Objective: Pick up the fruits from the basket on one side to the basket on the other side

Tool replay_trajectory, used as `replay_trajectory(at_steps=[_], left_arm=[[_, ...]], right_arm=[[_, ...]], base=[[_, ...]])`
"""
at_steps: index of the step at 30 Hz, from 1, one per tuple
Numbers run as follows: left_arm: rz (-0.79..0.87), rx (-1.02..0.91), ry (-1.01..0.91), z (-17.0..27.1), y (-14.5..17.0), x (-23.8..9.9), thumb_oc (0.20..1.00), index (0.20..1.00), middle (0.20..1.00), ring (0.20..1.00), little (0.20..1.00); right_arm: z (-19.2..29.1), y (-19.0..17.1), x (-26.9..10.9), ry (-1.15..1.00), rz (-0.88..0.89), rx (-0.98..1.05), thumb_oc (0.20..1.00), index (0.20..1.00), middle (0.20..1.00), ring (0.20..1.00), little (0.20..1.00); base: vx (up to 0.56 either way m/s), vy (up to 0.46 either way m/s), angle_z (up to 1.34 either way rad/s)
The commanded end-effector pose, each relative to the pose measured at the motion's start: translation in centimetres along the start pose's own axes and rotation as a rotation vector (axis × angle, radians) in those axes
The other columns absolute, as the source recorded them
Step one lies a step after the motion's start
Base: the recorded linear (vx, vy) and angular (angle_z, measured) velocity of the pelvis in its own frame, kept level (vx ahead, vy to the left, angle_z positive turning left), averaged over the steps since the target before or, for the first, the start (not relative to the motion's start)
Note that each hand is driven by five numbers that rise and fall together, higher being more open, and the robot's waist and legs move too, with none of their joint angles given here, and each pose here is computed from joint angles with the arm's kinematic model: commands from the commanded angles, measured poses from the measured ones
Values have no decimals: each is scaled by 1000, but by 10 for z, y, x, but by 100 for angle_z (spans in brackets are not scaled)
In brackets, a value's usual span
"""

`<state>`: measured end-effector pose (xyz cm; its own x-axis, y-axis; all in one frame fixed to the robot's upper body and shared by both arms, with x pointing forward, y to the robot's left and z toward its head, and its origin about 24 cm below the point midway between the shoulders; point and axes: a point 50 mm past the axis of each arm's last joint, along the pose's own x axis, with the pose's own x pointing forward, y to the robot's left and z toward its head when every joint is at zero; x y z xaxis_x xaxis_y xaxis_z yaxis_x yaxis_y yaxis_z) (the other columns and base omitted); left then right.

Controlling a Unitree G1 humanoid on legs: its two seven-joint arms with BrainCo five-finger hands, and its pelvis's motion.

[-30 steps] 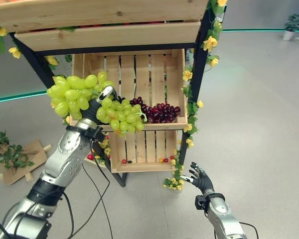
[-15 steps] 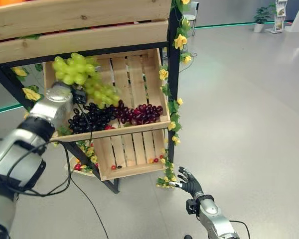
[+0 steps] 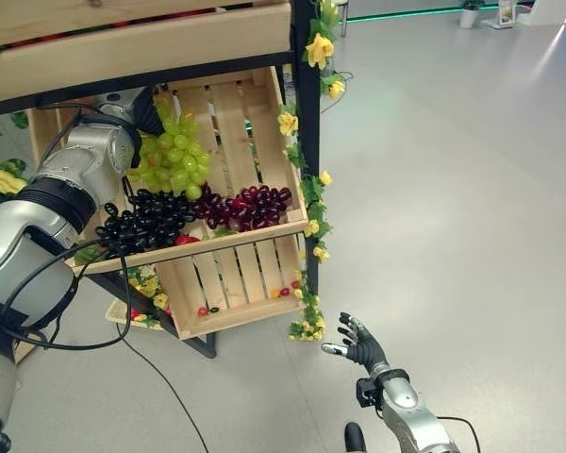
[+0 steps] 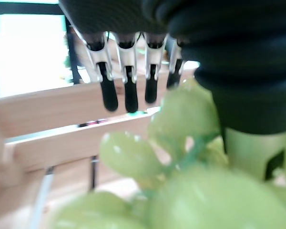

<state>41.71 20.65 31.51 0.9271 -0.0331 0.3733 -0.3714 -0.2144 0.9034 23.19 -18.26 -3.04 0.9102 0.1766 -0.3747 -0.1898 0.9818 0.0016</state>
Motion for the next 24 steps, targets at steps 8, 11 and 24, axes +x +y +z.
replay_trajectory(at_steps=[8,11,24], left_arm=[[189,-115,89,-39,52,0,1000,1000,1000,1000,1000],[253,-472,33,-41,44,-12,1000,1000,1000,1000,1000],[163,-353,73,-60,46,-14,1000,1000,1000,1000,1000]], right_arm=[[28,0,5,-140,25,2,1000,1000,1000,1000,1000],[19,-1,3,-110,0,13,1000,1000,1000,1000,1000],[10,-6,1,-60,-27,37,1000,1000,1000,1000,1000]], base=[[0,0,0],[0,-4,-2],[-2,0,5]])
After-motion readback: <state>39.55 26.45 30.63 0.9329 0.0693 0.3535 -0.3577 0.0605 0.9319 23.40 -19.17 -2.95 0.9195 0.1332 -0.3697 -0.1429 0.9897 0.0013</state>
